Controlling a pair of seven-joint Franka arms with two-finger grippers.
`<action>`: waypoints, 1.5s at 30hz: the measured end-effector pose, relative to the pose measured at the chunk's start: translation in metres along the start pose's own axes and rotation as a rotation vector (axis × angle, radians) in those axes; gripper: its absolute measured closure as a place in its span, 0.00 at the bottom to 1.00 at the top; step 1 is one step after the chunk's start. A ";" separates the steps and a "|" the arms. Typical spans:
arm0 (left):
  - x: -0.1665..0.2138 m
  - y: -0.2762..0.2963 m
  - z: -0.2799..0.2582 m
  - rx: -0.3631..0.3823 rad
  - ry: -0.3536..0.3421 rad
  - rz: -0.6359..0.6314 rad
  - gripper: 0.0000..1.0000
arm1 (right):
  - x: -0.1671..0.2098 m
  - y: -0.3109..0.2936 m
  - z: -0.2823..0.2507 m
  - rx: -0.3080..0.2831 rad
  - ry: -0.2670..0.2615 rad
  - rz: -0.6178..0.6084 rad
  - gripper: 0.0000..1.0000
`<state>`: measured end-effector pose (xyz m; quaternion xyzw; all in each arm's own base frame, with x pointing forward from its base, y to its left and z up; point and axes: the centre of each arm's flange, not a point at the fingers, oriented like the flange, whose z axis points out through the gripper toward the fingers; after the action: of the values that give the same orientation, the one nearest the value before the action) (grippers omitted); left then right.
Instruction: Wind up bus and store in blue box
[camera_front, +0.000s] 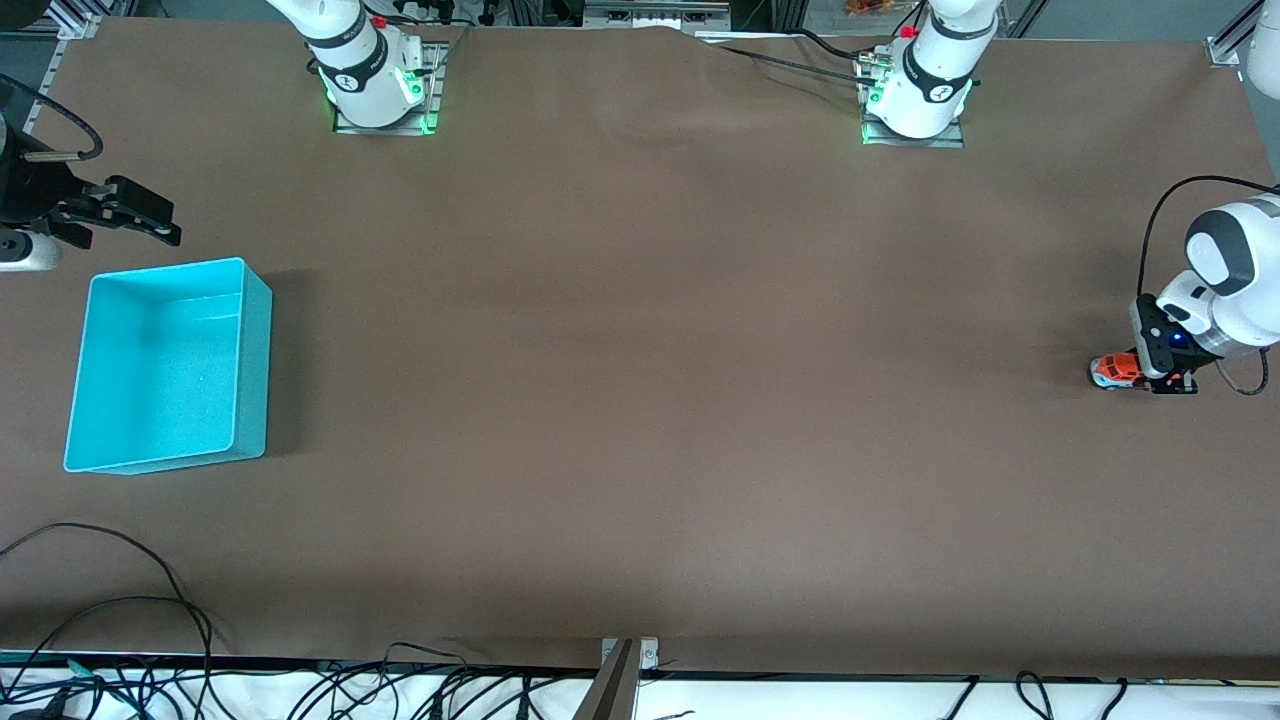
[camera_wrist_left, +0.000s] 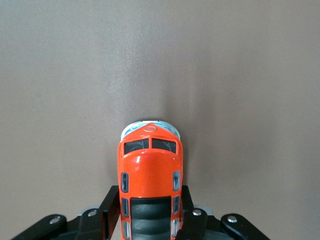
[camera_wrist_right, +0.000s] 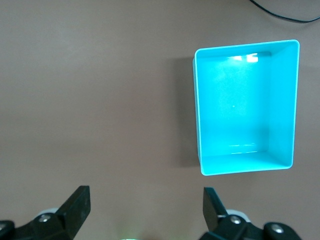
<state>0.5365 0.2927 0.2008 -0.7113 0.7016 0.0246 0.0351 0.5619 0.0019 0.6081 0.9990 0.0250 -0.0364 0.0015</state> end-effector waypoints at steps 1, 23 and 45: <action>-0.001 0.000 0.000 0.000 0.000 0.001 0.49 | 0.000 0.000 0.000 0.000 0.000 0.000 0.00; -0.007 0.001 0.001 0.001 0.000 0.013 0.48 | 0.000 0.000 0.001 0.000 -0.001 0.001 0.00; 0.001 -0.020 -0.028 0.019 0.003 0.047 0.00 | 0.000 0.001 0.001 0.000 -0.001 0.002 0.00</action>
<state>0.5564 0.2894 0.2294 -0.6945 0.7182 0.0176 0.0403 0.5623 0.0013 0.6074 0.9990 0.0239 -0.0371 0.0015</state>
